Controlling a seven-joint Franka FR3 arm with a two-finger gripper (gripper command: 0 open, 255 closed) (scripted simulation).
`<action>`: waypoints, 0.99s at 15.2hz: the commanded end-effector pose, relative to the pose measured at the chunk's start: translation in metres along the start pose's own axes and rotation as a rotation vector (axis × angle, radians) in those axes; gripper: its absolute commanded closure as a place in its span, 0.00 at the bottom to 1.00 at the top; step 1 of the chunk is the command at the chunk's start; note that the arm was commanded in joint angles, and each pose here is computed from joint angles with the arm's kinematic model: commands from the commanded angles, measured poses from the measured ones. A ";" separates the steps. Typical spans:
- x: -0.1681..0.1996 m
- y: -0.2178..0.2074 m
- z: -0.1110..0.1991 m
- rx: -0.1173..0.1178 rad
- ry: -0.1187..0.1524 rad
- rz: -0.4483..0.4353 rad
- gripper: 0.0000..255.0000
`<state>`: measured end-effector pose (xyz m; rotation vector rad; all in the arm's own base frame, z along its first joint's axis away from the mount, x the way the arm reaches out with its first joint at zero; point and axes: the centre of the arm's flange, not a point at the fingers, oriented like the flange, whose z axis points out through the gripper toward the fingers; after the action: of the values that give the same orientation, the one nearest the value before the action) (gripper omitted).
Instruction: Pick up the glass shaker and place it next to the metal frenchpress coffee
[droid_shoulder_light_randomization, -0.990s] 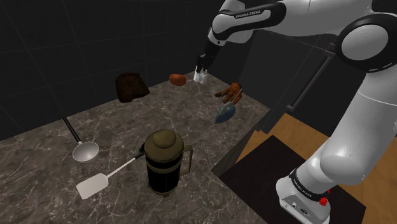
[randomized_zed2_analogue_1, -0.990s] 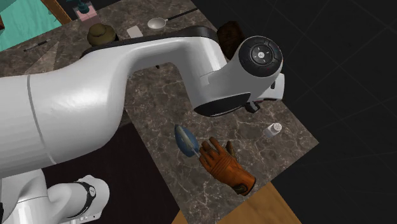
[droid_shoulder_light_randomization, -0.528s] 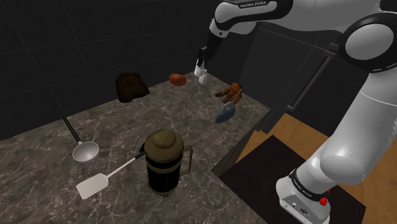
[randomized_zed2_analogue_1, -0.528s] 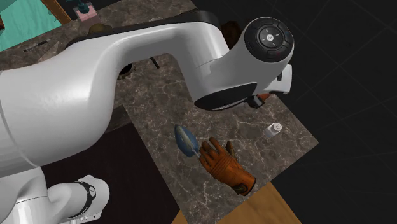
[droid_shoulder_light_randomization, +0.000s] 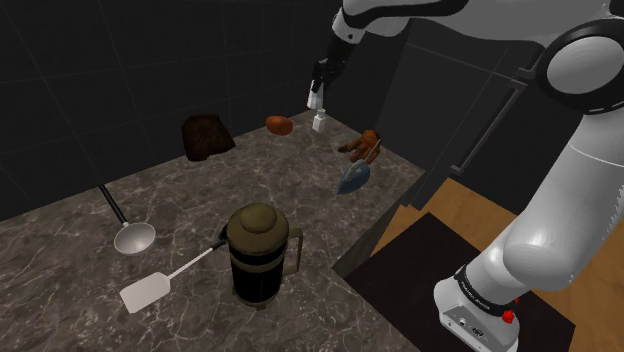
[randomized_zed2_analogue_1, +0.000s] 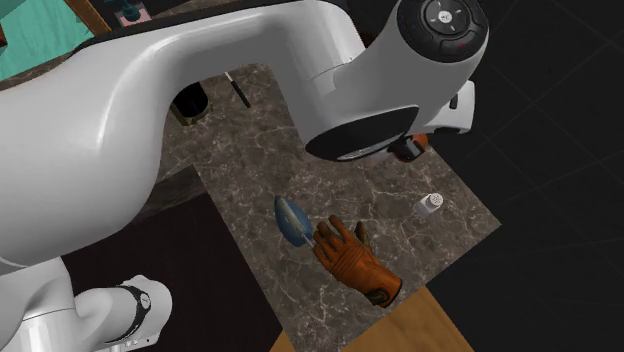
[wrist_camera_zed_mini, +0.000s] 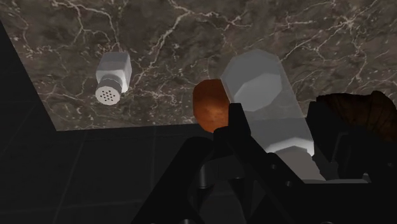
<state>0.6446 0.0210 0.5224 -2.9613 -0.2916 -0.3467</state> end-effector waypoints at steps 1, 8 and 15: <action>0.002 -0.002 -0.012 0.000 0.000 0.000 1.00; 0.011 -0.006 -0.048 0.000 0.000 0.000 1.00; 0.020 -0.011 -0.083 0.000 0.000 0.000 1.00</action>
<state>0.6437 0.0213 0.6019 -2.9613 -0.2915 -0.3466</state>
